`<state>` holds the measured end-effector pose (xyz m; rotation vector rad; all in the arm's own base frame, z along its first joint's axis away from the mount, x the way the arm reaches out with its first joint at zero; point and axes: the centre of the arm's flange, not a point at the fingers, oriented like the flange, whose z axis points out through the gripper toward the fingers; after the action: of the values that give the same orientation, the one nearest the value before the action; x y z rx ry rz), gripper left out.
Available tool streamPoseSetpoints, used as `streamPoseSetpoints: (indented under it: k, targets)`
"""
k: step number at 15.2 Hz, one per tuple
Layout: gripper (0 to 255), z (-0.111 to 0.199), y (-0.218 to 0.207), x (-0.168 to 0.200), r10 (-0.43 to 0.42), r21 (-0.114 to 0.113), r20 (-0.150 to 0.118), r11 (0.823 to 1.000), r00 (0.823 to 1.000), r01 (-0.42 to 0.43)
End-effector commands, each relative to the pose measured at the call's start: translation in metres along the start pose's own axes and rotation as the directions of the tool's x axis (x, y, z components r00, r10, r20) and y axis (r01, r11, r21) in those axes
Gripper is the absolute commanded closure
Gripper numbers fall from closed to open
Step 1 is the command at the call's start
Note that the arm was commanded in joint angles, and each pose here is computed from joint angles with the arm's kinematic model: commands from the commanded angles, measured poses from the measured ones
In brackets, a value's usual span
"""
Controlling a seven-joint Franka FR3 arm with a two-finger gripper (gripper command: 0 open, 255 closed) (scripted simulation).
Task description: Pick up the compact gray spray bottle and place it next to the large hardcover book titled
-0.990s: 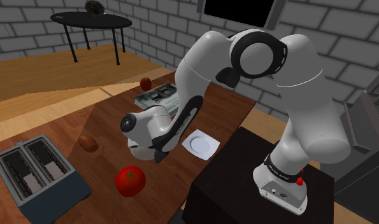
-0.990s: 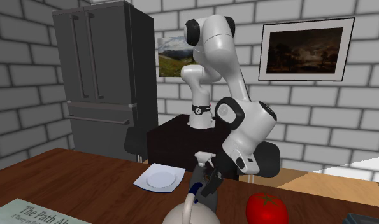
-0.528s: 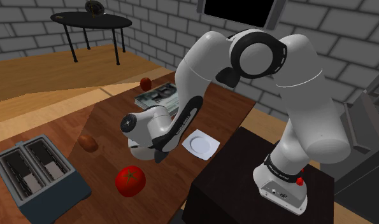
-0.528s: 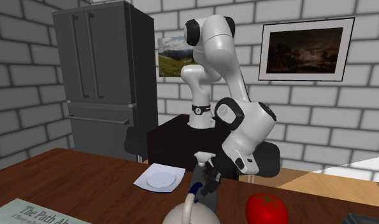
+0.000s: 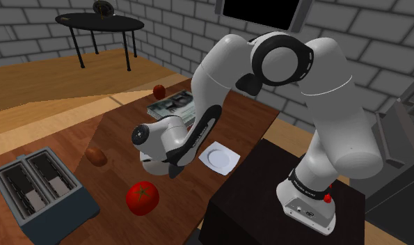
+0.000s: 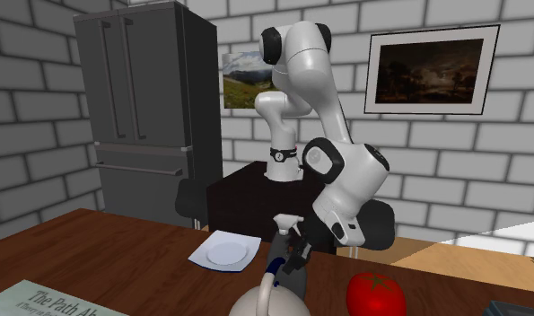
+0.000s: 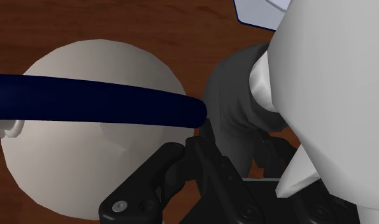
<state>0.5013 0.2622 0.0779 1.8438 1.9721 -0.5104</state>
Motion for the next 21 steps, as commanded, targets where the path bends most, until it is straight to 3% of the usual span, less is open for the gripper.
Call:
streamPoseSetpoints:
  k: [1,21]
  targets:
    - [255,0.000,0.000,0.000,0.000,0.000,0.000,1.000,1.000,0.000]
    - [255,-0.090,0.000,-0.055,0.000,0.000,0.000,1.000,1.000,0.000]
